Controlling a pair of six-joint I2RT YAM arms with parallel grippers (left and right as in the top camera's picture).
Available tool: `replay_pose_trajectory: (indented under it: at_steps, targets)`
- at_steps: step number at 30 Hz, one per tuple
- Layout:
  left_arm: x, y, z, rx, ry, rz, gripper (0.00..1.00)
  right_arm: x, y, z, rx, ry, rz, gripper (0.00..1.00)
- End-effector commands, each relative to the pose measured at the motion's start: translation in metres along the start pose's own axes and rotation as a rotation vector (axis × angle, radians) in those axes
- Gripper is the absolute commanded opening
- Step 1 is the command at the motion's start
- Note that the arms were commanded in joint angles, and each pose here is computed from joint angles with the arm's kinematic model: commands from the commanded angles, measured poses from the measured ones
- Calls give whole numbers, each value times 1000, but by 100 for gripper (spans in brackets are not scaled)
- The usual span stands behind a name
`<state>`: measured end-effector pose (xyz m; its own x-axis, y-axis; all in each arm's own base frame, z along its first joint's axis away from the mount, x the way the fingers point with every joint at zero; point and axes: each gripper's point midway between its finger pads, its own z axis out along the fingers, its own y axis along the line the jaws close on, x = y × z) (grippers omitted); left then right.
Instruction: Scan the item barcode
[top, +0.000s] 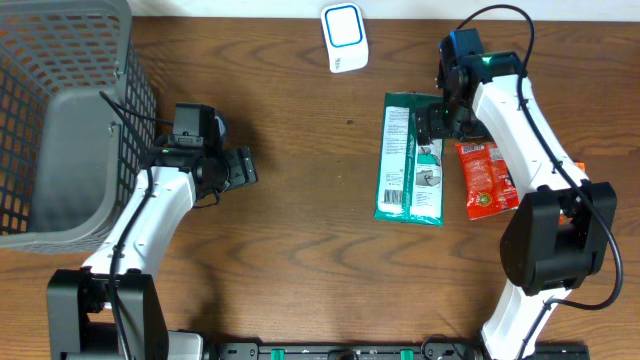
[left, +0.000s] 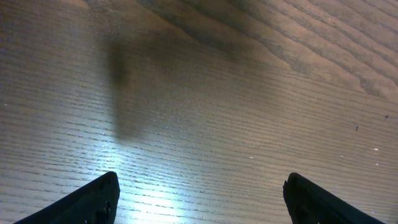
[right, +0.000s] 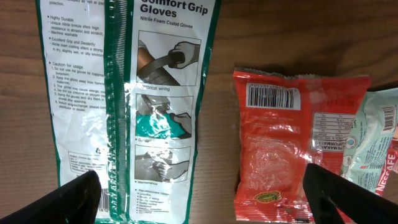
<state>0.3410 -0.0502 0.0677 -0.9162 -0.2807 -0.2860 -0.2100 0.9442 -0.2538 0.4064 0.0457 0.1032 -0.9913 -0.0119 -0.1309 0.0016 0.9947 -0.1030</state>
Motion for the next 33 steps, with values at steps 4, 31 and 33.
replay_pose_trajectory:
  at_steps: [4, 31, 33]
  targets:
    - [1, 5, 1, -16, 2, 3, 86, -6, -3, -12, -5, -35, 14, 99]
    - [-12, -33, -228, 207, -671, 96, 86, -6, -3, -12, -5, -35, 14, 99]
    - [-7, -34, -246, 227, -726, 104, 86, -6, -3, -12, -5, -35, 14, 99]
